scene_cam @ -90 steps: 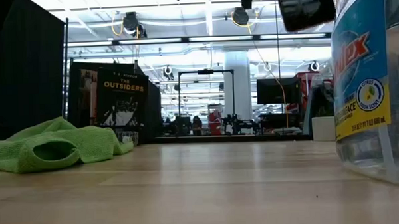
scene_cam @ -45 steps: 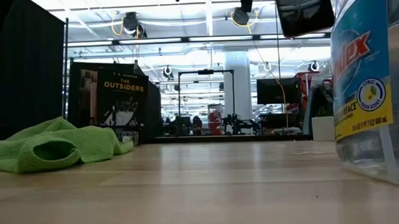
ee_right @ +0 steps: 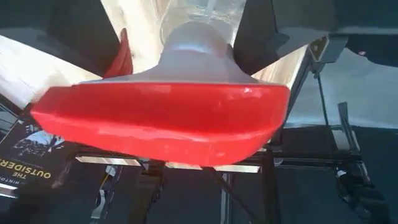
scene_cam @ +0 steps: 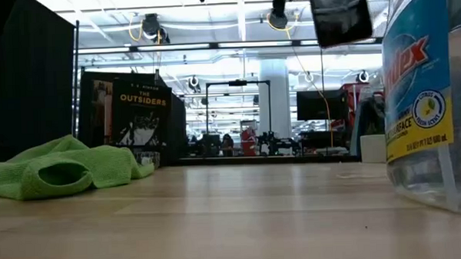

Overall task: Apply microfiber cloth
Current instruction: Spray the front of the pink cellphone with the red spray bottle

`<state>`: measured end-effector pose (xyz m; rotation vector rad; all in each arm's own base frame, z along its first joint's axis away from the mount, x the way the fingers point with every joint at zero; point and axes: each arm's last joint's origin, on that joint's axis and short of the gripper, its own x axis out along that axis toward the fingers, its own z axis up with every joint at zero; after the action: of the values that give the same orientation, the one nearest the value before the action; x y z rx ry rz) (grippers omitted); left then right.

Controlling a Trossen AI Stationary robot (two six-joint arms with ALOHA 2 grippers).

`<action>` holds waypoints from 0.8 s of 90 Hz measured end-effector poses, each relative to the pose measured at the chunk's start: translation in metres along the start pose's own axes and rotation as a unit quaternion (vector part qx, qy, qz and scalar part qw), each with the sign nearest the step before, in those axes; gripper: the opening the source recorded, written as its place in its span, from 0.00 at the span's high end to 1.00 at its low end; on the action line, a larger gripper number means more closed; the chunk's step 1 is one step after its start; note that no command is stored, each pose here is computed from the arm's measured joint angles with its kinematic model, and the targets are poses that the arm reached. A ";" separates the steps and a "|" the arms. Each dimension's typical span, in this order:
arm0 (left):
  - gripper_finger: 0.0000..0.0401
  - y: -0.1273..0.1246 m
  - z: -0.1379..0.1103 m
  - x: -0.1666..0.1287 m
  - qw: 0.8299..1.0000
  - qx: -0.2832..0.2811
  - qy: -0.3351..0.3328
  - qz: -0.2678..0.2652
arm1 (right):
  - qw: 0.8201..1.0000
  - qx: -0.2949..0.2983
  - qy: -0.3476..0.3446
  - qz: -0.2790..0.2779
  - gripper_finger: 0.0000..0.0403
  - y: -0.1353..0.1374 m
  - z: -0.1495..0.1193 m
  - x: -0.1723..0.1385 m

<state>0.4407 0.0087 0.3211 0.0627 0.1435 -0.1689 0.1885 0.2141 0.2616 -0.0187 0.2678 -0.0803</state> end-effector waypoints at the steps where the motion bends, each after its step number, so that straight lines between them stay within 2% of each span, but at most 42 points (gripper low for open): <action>1: 0.97 0.001 0.001 -0.001 1.000 0.002 0.001 0.003 | 1.000 0.001 -0.001 0.001 0.29 0.000 0.001 -0.001; 33: 0.97 0.017 0.023 -0.043 0.998 0.004 0.057 0.038 | 1.000 0.018 -0.016 0.012 0.18 -0.016 0.019 -0.016; 48: 0.97 0.019 0.023 -0.044 0.997 0.004 0.061 0.040 | 1.000 0.021 -0.003 0.016 0.16 -0.015 0.015 -0.014; 72: 0.97 0.019 0.023 -0.044 0.997 0.004 0.060 0.040 | 0.998 0.041 0.041 -0.008 0.16 -0.017 0.000 -0.008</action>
<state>0.4041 0.0326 0.3509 0.0858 0.2606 -0.0864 0.1790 0.1978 0.2643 0.0650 0.3456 -0.1078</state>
